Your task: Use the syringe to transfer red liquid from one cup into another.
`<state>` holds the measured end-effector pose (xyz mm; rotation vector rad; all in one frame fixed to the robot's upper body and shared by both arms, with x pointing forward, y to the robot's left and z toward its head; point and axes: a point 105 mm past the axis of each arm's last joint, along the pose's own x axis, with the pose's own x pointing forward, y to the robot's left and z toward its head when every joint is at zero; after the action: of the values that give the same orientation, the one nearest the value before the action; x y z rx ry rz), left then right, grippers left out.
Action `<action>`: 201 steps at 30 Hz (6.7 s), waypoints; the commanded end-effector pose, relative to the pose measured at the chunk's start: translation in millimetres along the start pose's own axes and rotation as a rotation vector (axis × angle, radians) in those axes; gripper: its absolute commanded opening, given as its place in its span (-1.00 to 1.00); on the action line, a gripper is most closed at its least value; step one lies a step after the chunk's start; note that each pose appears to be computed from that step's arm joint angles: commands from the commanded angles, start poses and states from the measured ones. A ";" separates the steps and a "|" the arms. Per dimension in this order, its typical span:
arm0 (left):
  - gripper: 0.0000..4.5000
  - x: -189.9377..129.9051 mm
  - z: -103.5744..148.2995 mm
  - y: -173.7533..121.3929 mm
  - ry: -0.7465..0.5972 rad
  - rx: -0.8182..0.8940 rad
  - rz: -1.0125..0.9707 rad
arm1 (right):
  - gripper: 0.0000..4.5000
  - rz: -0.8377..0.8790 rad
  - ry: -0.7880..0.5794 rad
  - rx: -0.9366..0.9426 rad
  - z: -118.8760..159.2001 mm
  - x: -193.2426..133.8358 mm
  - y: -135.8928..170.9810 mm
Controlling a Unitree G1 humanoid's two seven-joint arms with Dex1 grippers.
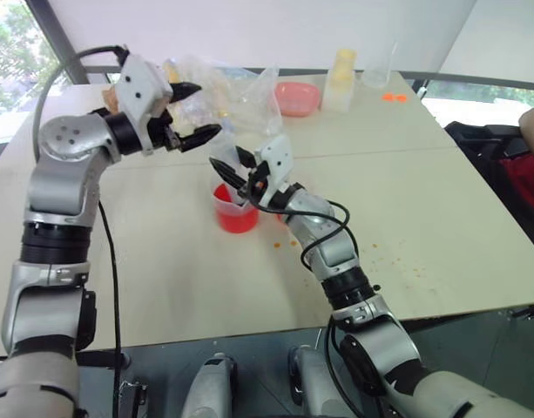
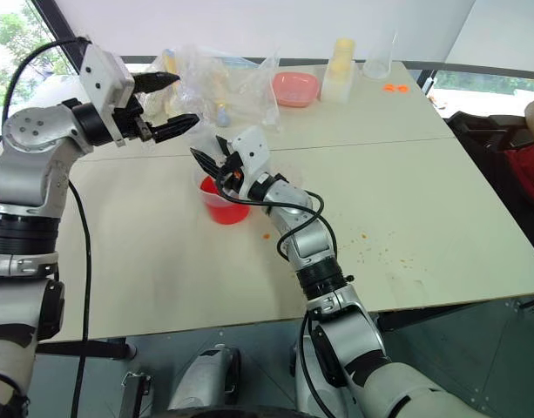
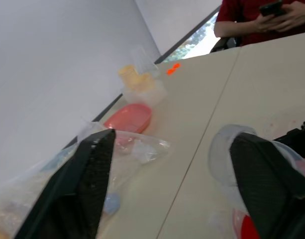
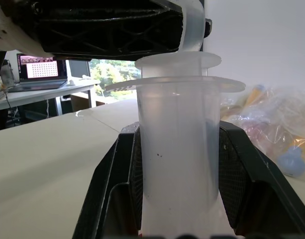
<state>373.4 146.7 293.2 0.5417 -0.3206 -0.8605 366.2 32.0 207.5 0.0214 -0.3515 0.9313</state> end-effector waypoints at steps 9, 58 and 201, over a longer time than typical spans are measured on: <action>-0.97 4.5 43.0 28.6 -0.116 0.086 0.111 | -0.37 0.113 -0.106 -0.024 23.0 13.4 35.0; 0.79 -88.9 -16.6 -22.2 0.008 -0.544 0.005 | -0.37 -0.104 -0.319 0.023 92.5 8.6 5.1; 0.50 58.9 39.7 -8.3 -0.345 -0.451 -0.163 | -0.37 -0.410 -0.277 -0.141 101.8 -58.6 -60.0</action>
<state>386.9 58.1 304.1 0.0202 -0.3169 -1.2302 364.3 -55.8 264.5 0.0520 -0.5401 0.5054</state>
